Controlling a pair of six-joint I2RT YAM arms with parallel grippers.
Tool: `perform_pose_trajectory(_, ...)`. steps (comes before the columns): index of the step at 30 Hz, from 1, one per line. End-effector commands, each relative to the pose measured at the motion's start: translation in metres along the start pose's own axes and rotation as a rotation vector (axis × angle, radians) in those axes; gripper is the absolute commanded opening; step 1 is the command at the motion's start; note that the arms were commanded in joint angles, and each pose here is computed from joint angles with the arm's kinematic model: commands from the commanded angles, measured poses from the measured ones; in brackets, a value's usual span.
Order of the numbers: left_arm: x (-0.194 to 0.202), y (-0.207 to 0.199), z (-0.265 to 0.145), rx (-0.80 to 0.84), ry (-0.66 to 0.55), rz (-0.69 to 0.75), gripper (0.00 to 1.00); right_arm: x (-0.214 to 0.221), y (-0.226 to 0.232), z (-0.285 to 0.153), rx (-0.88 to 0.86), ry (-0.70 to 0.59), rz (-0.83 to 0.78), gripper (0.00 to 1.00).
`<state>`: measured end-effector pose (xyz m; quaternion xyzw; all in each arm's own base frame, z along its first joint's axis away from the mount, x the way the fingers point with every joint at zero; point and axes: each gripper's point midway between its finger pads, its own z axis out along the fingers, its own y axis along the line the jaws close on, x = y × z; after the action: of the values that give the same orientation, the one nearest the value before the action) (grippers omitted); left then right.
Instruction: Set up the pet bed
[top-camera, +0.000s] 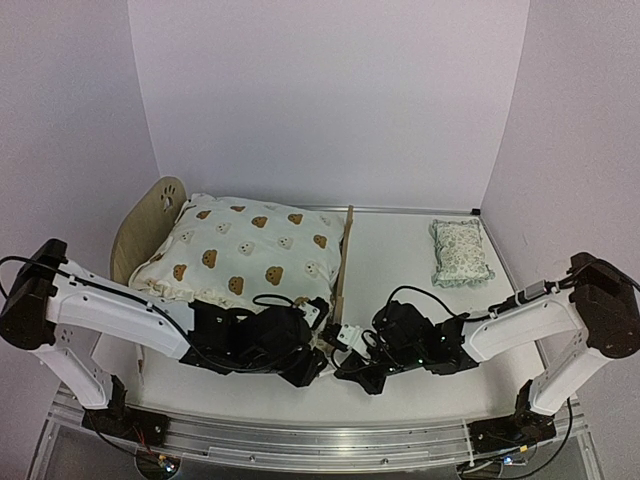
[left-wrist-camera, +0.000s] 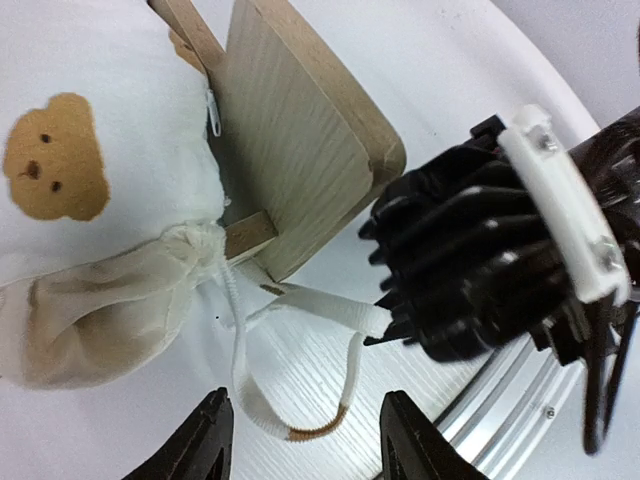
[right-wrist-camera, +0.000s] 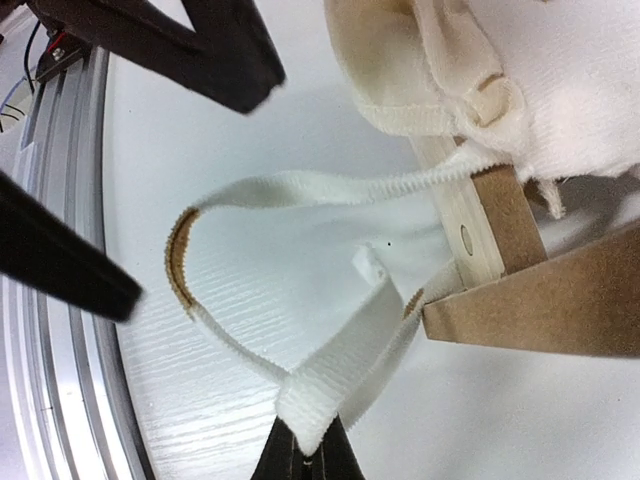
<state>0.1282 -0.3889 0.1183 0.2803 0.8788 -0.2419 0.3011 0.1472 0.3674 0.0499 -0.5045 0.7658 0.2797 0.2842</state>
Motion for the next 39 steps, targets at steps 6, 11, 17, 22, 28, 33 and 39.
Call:
perform_pose_trajectory(6, 0.012, 0.025, -0.049, 0.076, -0.108, -0.039, 0.61, -0.026, 0.003, -0.003, -0.006, -0.062, 0.084, 0.00)
perform_pose_trajectory(11, 0.029, 0.034, -0.044, 0.143, -0.201, 0.034, 0.64, -0.032, 0.003, -0.002, -0.004, -0.071, 0.129, 0.00)
perform_pose_trajectory(17, 0.037, 0.038, -0.028, 0.186, -0.333, 0.155, 0.74, -0.044, 0.005, -0.006, -0.017, -0.090, 0.188, 0.00)
perform_pose_trajectory(22, 0.029, 0.028, 0.004, 0.142, -0.347, 0.266, 0.85, -0.046, 0.005, -0.005, -0.020, -0.082, 0.215, 0.00)
perform_pose_trajectory(28, 0.016, 0.037, 0.029, 0.056, -0.403, 0.294, 0.86, -0.040, 0.006, -0.004, -0.025, -0.062, 0.232, 0.00)
perform_pose_trajectory(33, 0.005, 0.042, 0.036, 0.045, -0.472, 0.281, 0.84, -0.036, 0.010, -0.003, -0.045, -0.051, 0.244, 0.00)
perform_pose_trajectory(39, -0.001, 0.045, 0.050, 0.042, -0.494, 0.270, 0.80, -0.037, 0.017, -0.003, -0.089, -0.044, 0.265, 0.00)
